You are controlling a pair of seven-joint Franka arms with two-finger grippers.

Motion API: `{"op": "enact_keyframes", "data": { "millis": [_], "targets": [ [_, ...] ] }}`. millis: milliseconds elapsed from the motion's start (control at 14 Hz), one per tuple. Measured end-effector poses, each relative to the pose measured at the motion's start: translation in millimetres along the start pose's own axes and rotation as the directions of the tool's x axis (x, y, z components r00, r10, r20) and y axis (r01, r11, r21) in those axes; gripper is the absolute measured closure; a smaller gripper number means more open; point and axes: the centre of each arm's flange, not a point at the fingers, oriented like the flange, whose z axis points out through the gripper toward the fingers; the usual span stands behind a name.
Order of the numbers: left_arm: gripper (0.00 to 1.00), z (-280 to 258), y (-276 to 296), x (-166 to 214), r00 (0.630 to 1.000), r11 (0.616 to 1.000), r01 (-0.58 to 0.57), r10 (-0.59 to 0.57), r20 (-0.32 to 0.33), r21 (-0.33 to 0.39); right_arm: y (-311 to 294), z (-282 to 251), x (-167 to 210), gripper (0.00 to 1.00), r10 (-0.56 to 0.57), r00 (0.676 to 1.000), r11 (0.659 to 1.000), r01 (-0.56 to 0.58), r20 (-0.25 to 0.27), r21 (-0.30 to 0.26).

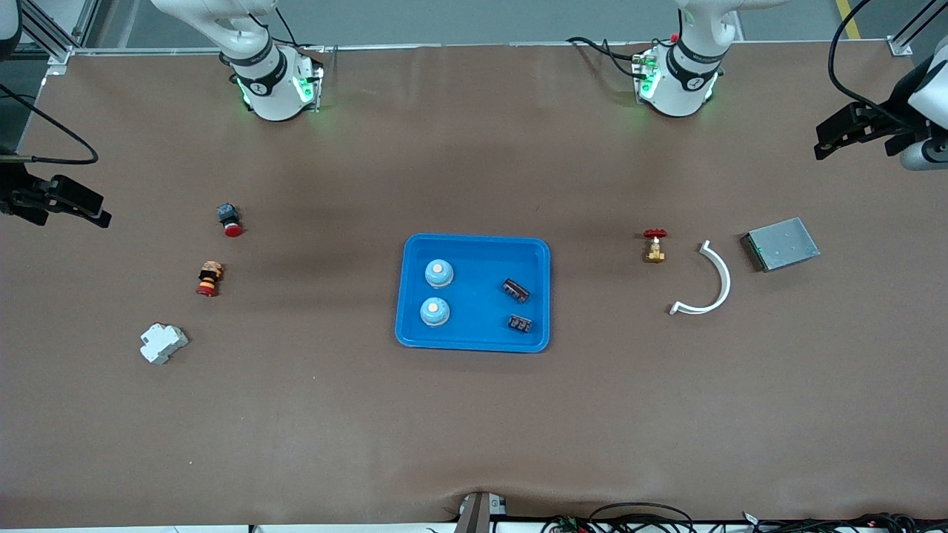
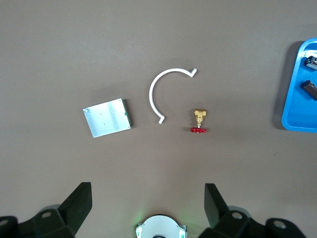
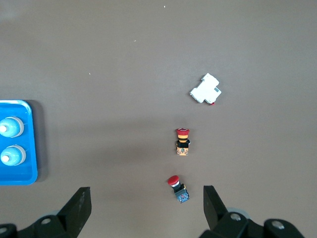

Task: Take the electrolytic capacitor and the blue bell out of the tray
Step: 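Reach the right gripper toward the bells while the left gripper reaches the capacitors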

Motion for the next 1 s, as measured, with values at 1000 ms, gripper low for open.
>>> {"op": "enact_keyframes", "data": {
  "millis": [1000],
  "targets": [
    [0.0,140,183,84,0.901,0.9,0.43,-0.422,0.105,-0.077,-137,101,3,0.0,0.111,0.994,0.992,-0.11,-0.018,0.065]
  ]
}}
